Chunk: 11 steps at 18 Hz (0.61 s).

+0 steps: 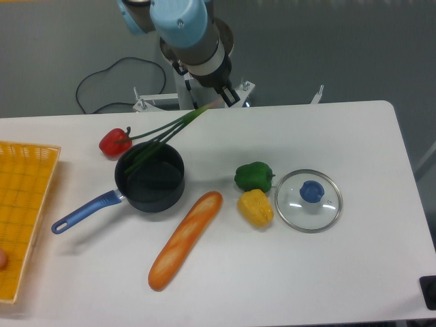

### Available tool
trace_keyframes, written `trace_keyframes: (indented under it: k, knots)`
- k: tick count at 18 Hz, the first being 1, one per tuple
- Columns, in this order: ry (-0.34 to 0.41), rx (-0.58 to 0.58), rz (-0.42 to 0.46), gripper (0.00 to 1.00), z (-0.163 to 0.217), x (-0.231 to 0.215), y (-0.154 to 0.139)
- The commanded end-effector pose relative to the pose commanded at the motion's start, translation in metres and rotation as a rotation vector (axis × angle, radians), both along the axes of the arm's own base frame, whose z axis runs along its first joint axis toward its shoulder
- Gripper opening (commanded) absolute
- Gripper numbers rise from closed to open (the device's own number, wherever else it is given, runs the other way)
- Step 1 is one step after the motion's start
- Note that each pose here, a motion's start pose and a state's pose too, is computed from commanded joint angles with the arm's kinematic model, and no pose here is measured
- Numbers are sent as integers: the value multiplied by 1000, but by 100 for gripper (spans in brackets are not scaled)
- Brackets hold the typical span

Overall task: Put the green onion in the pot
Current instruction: 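Lower the green onion leaves into the saucepan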

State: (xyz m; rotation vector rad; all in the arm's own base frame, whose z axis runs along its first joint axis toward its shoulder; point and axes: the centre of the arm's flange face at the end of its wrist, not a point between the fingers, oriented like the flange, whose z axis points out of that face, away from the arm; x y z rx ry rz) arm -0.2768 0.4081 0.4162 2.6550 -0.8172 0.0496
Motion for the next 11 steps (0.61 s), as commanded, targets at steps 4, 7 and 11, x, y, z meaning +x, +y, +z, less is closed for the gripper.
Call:
trace_keyframes:
  k: [4, 7, 11]
  knots:
    - [1, 4, 0, 11, -13, -2, 7]
    - [-4, -1, -3, 11, -15, -4, 8]
    - [-17, -12, 2, 10, -24, -10, 9]
